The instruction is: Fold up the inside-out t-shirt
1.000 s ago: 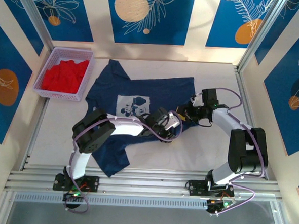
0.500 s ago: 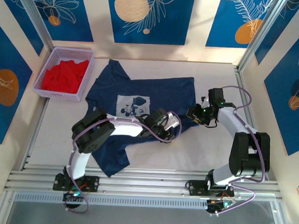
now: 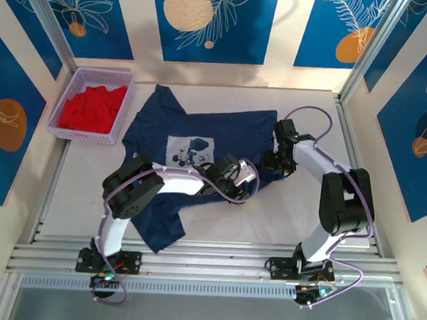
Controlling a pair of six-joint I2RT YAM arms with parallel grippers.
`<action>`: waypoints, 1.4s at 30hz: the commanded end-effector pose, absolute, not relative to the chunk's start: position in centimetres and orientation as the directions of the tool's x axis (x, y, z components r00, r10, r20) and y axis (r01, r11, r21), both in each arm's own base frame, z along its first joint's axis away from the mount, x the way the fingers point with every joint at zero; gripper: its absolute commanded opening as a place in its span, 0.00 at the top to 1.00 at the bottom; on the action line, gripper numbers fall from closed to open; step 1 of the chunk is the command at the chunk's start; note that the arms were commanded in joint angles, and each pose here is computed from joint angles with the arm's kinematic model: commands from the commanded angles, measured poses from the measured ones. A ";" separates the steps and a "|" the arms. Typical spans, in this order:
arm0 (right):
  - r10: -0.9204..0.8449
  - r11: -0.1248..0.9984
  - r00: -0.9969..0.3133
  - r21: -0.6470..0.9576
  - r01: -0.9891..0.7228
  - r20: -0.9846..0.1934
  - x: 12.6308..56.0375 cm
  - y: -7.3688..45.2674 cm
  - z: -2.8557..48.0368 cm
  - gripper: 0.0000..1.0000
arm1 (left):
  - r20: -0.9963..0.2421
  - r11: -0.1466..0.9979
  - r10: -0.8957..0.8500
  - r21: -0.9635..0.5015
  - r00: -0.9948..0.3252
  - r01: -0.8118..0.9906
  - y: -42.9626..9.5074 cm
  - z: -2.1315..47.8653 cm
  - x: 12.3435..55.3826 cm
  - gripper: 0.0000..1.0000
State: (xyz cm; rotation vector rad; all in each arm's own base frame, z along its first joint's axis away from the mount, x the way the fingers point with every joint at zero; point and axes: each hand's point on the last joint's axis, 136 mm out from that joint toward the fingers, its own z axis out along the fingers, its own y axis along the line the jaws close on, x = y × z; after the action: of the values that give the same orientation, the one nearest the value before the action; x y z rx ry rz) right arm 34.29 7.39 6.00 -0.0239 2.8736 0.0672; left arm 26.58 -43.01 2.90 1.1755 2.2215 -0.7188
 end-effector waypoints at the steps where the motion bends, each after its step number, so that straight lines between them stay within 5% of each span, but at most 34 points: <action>1: -0.082 0.997 -0.973 -0.029 -0.077 -0.218 34.1 6.8 5.7 0.32 | -0.553 0.503 0.630 -0.244 -0.545 0.829 -40.9 0.4 24.9 0.46; 11: -0.103 0.994 -0.983 0.020 -0.108 -0.154 35.0 8.0 3.7 0.36 | -0.553 0.508 0.632 -0.234 -0.543 0.829 -40.7 0.4 25.1 0.46; 19: -0.063 0.998 -0.987 0.008 -0.065 -0.146 34.0 7.3 4.0 0.85 | -0.550 0.513 0.632 -0.230 -0.546 0.827 -40.5 0.3 25.2 0.46; 24: 0.027 1.000 -0.983 0.002 0.027 -0.181 32.4 5.6 5.5 0.95 | -0.546 0.521 0.629 -0.232 -0.553 0.821 -40.4 0.1 25.3 0.46; 36: 0.492 0.852 -0.847 0.314 0.420 -0.202 28.5 1.6 6.2 0.92 | -0.536 0.522 0.629 -0.244 -0.562 0.817 -40.4 -0.4 25.3 0.46; 42: 0.465 0.865 -0.844 0.340 0.369 -0.267 28.6 2.3 7.2 0.67 | -0.537 0.521 0.630 -0.245 -0.562 0.818 -40.5 -0.4 25.3 0.46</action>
State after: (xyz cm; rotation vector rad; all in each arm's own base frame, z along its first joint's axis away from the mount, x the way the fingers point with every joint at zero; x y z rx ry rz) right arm 27.42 1.14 5.41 0.6677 2.7785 0.3135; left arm 26.66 -42.95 2.91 1.1736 2.2231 -0.7222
